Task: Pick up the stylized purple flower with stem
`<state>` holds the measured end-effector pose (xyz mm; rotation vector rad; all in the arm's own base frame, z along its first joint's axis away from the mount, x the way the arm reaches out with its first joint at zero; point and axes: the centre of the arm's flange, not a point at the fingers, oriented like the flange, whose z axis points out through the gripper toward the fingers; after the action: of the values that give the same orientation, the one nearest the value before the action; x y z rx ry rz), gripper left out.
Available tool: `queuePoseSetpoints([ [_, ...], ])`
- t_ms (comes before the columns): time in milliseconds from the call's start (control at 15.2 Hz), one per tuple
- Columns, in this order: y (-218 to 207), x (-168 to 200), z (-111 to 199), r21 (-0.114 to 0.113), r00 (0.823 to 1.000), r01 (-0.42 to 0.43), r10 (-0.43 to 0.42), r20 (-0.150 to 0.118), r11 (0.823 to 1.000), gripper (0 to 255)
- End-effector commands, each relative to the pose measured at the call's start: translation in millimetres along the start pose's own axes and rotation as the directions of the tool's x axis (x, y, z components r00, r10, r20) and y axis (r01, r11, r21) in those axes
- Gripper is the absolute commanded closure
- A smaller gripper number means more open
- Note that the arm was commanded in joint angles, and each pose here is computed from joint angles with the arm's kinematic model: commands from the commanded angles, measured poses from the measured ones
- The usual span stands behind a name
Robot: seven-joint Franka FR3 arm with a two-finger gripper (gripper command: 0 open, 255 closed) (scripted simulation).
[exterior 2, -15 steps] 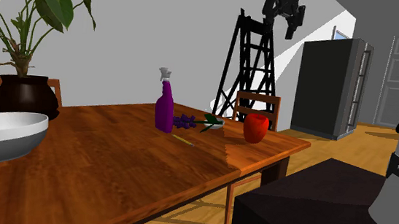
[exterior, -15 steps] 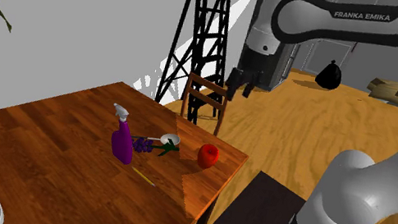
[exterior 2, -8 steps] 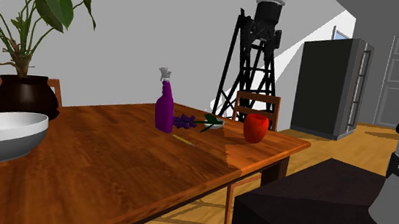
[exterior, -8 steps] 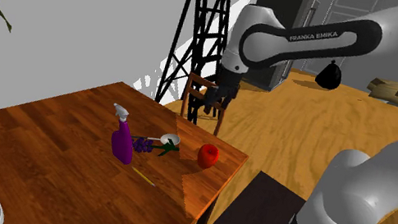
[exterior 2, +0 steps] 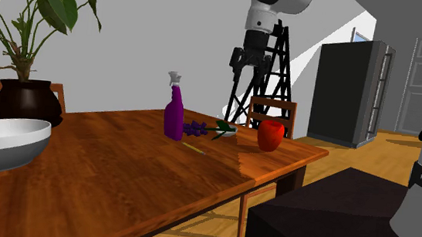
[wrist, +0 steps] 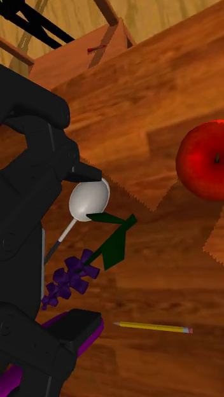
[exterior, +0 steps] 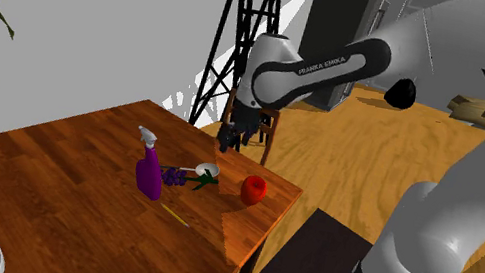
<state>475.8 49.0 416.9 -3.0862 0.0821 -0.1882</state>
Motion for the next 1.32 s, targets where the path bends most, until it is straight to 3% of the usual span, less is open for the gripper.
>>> queuePoseSetpoints([
  [0,-9,12,24,-0.001,1.0,0.009,-0.009,-0.005,1.0,0],
  [924,-67,101,172,-0.013,0.997,0.066,-0.066,-0.027,0.998,0],
  [1254,-66,98,198,-0.013,0.997,0.066,-0.066,-0.027,0.998,0],
])
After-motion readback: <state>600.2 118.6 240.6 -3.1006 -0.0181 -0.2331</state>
